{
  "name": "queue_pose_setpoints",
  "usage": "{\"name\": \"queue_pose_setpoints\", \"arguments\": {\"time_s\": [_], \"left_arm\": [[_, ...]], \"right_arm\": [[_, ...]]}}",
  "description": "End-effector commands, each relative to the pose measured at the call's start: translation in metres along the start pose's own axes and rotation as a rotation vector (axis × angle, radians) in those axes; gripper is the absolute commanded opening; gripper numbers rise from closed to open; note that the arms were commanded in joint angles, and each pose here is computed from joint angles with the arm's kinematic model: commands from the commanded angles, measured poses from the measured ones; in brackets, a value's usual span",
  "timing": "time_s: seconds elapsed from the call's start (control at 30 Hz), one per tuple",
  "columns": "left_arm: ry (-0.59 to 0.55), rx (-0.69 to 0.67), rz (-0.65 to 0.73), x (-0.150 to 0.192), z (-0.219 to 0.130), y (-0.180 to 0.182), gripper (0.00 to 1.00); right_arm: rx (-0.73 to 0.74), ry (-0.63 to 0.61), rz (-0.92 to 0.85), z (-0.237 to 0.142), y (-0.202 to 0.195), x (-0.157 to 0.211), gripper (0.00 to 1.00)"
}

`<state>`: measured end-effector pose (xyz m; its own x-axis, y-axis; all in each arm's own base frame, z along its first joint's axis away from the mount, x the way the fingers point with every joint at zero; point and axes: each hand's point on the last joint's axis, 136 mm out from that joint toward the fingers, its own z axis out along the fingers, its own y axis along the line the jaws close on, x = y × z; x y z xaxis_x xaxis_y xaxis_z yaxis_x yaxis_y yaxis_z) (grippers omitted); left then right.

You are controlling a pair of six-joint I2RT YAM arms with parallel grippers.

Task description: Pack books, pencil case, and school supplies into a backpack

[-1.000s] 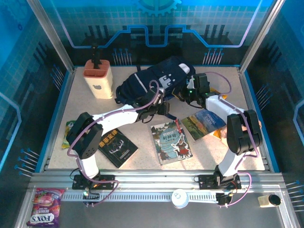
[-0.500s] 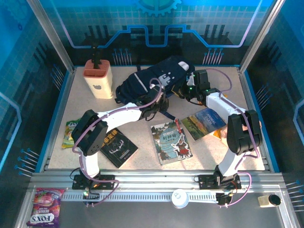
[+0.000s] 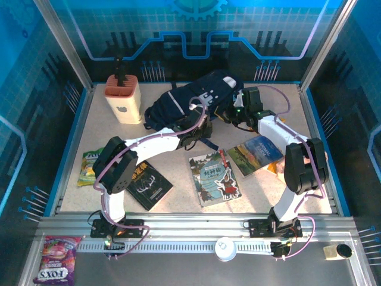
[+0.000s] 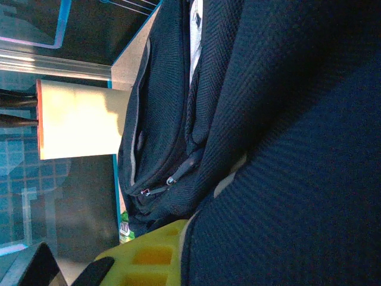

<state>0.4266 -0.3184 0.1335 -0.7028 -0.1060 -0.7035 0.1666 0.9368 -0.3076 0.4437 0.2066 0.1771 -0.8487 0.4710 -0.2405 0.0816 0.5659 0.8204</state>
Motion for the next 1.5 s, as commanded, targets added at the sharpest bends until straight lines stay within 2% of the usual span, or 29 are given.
{"name": "queue_pose_setpoints", "arguments": {"time_s": [0.0,0.2,0.5,0.63,1.03,1.2,1.33,1.47], "left_arm": [[-0.084,0.002,0.033,-0.026,0.002,-0.011,0.31],[-0.097,-0.034,0.05,-0.029,0.005,-0.007,0.31],[-0.081,-0.058,0.065,-0.023,0.004,0.0,0.14],[-0.062,-0.071,0.06,-0.018,-0.004,0.008,0.11],[0.039,-0.039,-0.065,0.012,-0.052,0.062,0.1],[0.063,-0.045,-0.105,0.027,-0.056,0.09,0.1],[0.051,-0.012,-0.124,0.029,-0.054,0.097,0.14],[0.035,0.032,-0.087,0.022,-0.049,0.088,0.22]], "right_arm": [[-0.109,0.051,-0.07,-0.005,0.042,0.01,0.12],[-0.11,0.055,-0.071,-0.004,0.043,0.012,0.11],[-0.077,0.035,-0.089,-0.006,0.04,0.007,0.11],[-0.05,0.012,-0.094,-0.008,0.035,-0.001,0.11],[0.026,-0.033,-0.11,-0.014,0.019,-0.017,0.11],[0.024,-0.029,-0.105,-0.011,0.018,-0.017,0.11],[0.018,-0.026,-0.105,-0.01,0.019,-0.016,0.11],[0.013,-0.013,-0.107,-0.01,0.022,-0.015,0.1]]}}
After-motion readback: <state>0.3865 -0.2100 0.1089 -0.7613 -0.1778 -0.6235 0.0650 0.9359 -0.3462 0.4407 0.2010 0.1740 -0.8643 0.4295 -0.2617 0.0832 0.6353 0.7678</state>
